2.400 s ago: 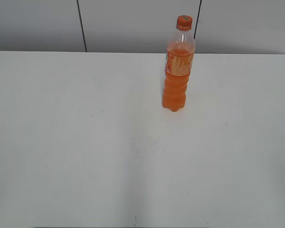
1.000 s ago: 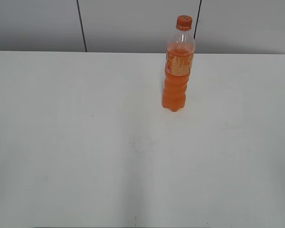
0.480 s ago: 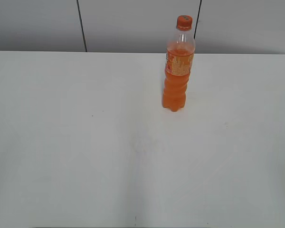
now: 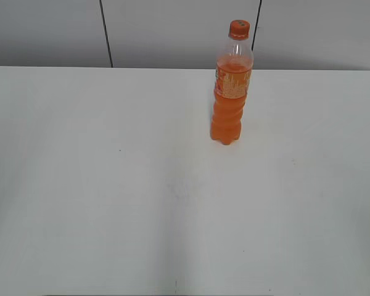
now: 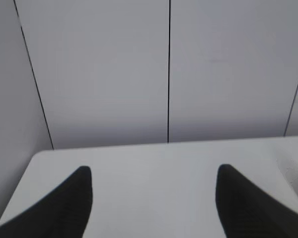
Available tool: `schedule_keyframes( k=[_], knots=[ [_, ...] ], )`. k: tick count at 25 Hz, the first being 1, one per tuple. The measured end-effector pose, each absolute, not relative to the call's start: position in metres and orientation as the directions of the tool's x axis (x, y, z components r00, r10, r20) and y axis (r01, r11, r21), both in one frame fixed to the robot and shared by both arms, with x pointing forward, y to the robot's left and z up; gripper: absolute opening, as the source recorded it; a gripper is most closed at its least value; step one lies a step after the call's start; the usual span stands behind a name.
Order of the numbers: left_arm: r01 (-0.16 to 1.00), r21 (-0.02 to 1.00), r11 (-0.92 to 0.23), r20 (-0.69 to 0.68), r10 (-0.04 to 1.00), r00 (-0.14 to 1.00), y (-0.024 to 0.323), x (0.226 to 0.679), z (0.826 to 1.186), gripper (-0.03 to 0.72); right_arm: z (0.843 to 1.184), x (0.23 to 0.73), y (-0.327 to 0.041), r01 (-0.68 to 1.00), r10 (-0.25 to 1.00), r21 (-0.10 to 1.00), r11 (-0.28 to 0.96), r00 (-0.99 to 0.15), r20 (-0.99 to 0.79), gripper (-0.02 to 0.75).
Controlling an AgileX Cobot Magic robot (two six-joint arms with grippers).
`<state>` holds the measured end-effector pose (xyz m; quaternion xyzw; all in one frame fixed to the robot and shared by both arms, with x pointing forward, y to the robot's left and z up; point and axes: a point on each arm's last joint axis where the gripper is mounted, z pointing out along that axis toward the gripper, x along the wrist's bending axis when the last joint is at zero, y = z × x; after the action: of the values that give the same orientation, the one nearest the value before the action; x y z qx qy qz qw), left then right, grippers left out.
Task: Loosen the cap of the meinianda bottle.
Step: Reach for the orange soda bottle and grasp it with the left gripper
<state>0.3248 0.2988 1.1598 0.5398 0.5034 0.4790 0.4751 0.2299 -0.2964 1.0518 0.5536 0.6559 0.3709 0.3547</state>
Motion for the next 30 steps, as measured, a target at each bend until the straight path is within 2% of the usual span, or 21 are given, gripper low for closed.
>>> schedule_keyframes(
  k=[3,6,12,15,19,22,30],
  knots=[
    [0.014,0.999,-0.049,0.049,0.998,0.034,0.297,0.362,1.165,0.479,1.052,0.23,-0.296,0.463,0.989,0.879,0.112,-0.135,-0.055,0.591],
    [-0.003,0.999,-0.05,0.05,0.998,0.035,0.296,0.401,1.159,0.479,1.052,0.23,-0.296,0.463,0.989,0.879,0.112,-0.135,-0.055,0.591],
    [0.076,0.993,-0.094,0.089,0.994,0.071,0.288,0.474,1.12,0.479,1.052,0.23,-0.296,0.463,0.989,0.879,0.112,-0.135,-0.055,0.591],
    [0.076,0.987,-0.144,0.134,0.982,0.131,0.274,0.498,1.101,0.479,1.052,0.23,-0.296,0.463,0.989,0.879,0.112,-0.135,-0.055,0.591],
    [0.012,0.987,-0.162,0.158,0.972,0.175,0.263,0.527,1.078,0.479,1.052,0.23,-0.296,0.463,0.989,0.879,0.112,-0.135,-0.055,0.591],
    [0.012,0.985,-0.173,0.167,0.964,0.205,0.258,0.549,1.049,0.479,1.052,0.23,-0.296,0.463,0.989,0.879,0.112,-0.135,-0.055,0.591],
    [-0.028,0.996,-0.08,0.084,0.924,0.374,0.238,0.581,0.978,0.479,1.052,0.23,-0.296,0.463,0.989,0.879,0.112,-0.135,-0.055,0.591]
  ],
)
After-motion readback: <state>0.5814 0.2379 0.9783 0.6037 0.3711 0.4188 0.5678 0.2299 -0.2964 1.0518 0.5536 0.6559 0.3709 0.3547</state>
